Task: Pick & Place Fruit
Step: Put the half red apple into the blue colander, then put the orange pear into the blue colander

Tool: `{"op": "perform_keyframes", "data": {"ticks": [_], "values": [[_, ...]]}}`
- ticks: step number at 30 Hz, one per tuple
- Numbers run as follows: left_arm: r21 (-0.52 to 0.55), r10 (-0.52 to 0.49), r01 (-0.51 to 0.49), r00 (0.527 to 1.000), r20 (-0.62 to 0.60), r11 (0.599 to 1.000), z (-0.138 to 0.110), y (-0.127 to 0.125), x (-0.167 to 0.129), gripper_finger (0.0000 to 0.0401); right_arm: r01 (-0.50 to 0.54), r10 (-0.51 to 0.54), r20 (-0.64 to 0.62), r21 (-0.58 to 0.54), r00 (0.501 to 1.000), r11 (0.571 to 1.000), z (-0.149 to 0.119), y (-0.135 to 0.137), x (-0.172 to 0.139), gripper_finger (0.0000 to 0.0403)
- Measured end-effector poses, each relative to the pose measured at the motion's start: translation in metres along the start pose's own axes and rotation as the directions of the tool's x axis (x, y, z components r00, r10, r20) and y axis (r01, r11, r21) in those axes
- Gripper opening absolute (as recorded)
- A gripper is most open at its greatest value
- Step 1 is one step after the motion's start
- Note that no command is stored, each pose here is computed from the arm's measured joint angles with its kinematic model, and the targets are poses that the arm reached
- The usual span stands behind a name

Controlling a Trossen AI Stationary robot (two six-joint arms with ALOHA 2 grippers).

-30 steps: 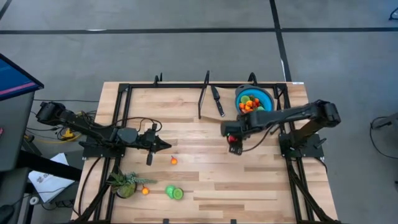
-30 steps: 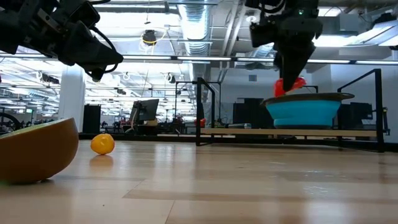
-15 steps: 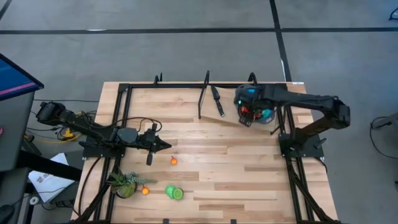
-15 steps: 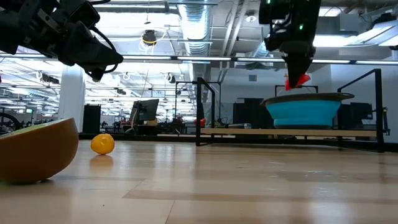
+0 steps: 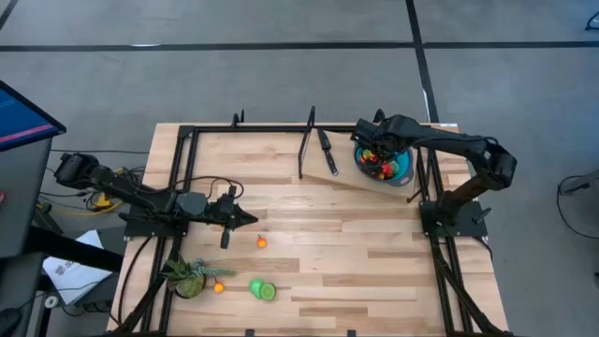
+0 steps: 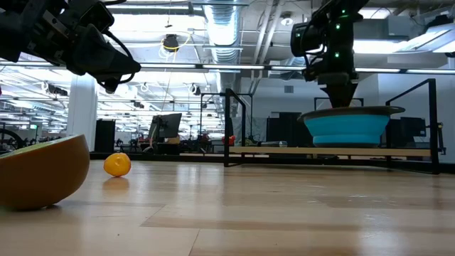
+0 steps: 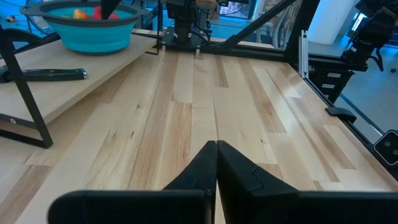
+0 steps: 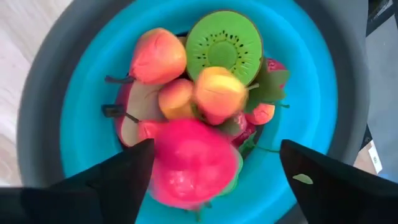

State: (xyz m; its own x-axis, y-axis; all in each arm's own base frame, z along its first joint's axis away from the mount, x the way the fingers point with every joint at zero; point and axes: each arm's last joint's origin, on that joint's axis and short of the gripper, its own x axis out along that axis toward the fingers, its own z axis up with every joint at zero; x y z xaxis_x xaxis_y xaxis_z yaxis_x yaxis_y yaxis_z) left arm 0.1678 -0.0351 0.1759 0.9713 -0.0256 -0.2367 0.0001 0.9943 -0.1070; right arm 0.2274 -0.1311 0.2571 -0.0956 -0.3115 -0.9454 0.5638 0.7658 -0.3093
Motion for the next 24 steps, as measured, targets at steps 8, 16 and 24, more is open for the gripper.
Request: {"op": "perform_keyframes", "data": {"ticks": [8, 16, 24], "values": [[0.0, 0.0, 0.0, 1.0, 0.0, 1.0, 0.0, 0.0, 0.0, 0.0001, -0.006, 0.007, 0.014, -0.059, 1.0, 0.998, -0.011, 0.013, -0.014, 0.0331], [-0.002, -0.025, 0.025, 1.0, -0.006, 1.0, 0.0, -0.001, 0.0, 0.0001, -0.098, 0.131, 0.262, -0.134, 0.956, 0.986, -0.024, 0.053, -0.053, 0.0206], [-0.023, -0.072, 0.071, 0.997, -0.025, 0.997, -0.002, -0.003, 0.0, 0.0001, -0.211, 0.375, 0.509, -0.351, 0.775, 0.912, -0.027, 0.119, -0.086, 0.0096]]}}
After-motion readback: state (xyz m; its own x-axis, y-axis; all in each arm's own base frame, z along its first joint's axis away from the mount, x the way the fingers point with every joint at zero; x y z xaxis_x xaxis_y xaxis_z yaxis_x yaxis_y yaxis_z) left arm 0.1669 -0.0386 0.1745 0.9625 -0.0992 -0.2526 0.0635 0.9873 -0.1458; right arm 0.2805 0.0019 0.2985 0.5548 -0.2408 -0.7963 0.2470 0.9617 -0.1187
